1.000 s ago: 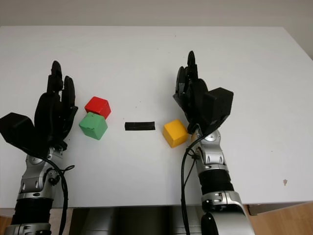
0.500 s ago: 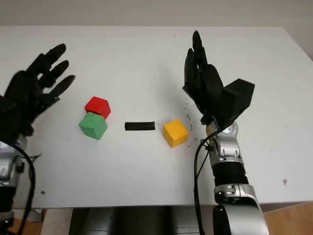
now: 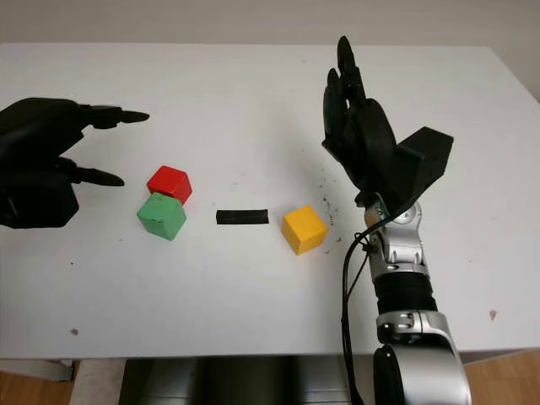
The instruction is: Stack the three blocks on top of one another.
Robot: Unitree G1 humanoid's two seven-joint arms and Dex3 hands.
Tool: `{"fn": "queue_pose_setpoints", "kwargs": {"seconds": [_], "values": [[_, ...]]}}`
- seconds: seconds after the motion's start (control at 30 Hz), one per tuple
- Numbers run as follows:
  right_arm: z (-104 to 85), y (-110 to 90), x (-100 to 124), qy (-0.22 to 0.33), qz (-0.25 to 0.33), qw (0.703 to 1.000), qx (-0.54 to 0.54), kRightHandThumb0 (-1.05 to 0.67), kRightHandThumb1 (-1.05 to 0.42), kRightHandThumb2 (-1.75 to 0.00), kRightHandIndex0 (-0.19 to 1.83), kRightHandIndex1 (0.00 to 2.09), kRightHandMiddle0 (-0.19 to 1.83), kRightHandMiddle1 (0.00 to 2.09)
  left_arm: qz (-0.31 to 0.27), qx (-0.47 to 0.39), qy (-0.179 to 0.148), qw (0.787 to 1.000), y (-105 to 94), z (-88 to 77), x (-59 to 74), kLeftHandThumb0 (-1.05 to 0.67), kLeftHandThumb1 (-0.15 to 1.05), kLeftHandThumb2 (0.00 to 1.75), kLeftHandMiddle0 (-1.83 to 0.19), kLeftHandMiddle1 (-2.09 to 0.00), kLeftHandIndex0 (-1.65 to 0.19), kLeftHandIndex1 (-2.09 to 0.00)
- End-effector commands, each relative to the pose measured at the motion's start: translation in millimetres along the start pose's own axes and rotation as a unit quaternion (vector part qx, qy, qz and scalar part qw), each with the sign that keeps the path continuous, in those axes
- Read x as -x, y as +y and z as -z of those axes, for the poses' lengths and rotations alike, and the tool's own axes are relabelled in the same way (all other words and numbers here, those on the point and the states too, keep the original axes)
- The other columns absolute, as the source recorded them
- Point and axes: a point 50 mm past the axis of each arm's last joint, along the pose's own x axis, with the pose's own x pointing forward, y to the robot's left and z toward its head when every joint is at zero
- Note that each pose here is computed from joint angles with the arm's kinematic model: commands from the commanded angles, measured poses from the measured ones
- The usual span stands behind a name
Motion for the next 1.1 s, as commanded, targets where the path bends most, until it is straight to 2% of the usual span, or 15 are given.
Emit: {"fn": "queue_pose_setpoints", "kwargs": {"seconds": [0.0, 0.07, 0.2, 0.3, 0.4, 0.5, 0.67, 0.8, 0.87, 1.07], "values": [[-6.1, -3, -3, -0.009, 0.001, 1.0, 0.009, -0.75, -1.05, -0.66, -0.15, 0.02, -0.14, 0.0, -0.001, -0.053, -0.012, 0.999, 4.5, -2.3, -6.0, -0.5, 0.86, 0.06, -0.15, -0.02, -0.31, -0.06], [-6.2, -3, -3, -0.01, 0.0, 1.0, 0.009, -0.74, -1.05, -0.67, -0.15, 0.02, -0.14, 0.0, 0.004, -0.141, -0.037, 0.989, 4.7, -5.4, -10.8, -0.53, 0.87, 0.06, -0.11, -0.01, -0.26, -0.04], [-5.9, -2, -3, -0.008, 0.001, 1.0, 0.014, -0.74, -1.05, -0.68, -0.14, 0.02, -0.14, 0.0, -0.009, -0.28, -0.11, 0.954, 4.9, -9.5, -17.9, -0.52, 0.85, 0.05, -0.04, -0.01, -0.2, -0.02], [-4.4, -2, -2, -0.006, 0.003, 1.0, 0.011, -0.74, -1.05, -0.68, -0.15, 0.02, -0.15, 0.0, -0.041, -0.326, -0.152, 0.932, 4.7, -9.9, -22.0, -0.49, 0.87, 0.06, -0.03, -0.03, -0.2, -0.03], [-2.1, -1, -2, -0.002, 0.004, 1.0, 0.006, -0.75, -1.05, -0.67, -0.15, 0.01, -0.15, 0.0, -0.066, -0.359, -0.185, 0.913, 5.9, -10.9, -26.7, -0.39, 0.9, 0.06, 0.08, -0.01, -0.17, -0.03], [-1.2, -1, -1, 0.001, 0.004, 1.0, 0.008, -0.75, -1.05, -0.67, -0.17, 0.01, -0.18, 0.0, -0.07, -0.4, -0.216, 0.888, 7.6, -13.8, -31.1, -0.33, 0.9, 0.06, 0.1, -0.03, -0.19, -0.04], [0.1, 0, 0, 0.004, 0.004, 1.0, 0.009, -0.74, -1.05, -0.68, -0.17, 0.0, -0.19, 0.0, -0.053, -0.434, -0.263, 0.86, 11.2, -21.1, -35.4, -0.42, 0.91, 0.06, 0.1, -0.04, -0.18, -0.04], [2.6, 1, 0, 0.012, 0.002, 1.0, 0.003, -0.73, -1.05, -0.7, -0.19, 0.0, -0.19, 0.0, -0.055, -0.415, -0.295, 0.859, 13.6, -27.7, -36.4, -0.47, 0.9, 0.06, 0.07, -0.06, -0.24, -0.07], [3.6, 1, 0, 0.016, 0.003, 1.0, 0.002, -0.73, -1.05, -0.69, -0.19, 0.0, -0.19, 0.0, -0.051, -0.406, -0.307, 0.859, 14.0, -30.0, -35.9, -0.43, 0.89, 0.05, 0.05, -0.07, -0.29, -0.09], [3.7, 3, 1, 0.017, 0.002, 1.0, 0.002, -0.74, -1.05, -0.68, -0.19, 0.0, -0.19, 0.0, -0.021, -0.418, -0.341, 0.842, 11.9, -36.4, -34.6, -0.35, 0.88, 0.05, 0.03, -0.07, -0.35, -0.14]]}}
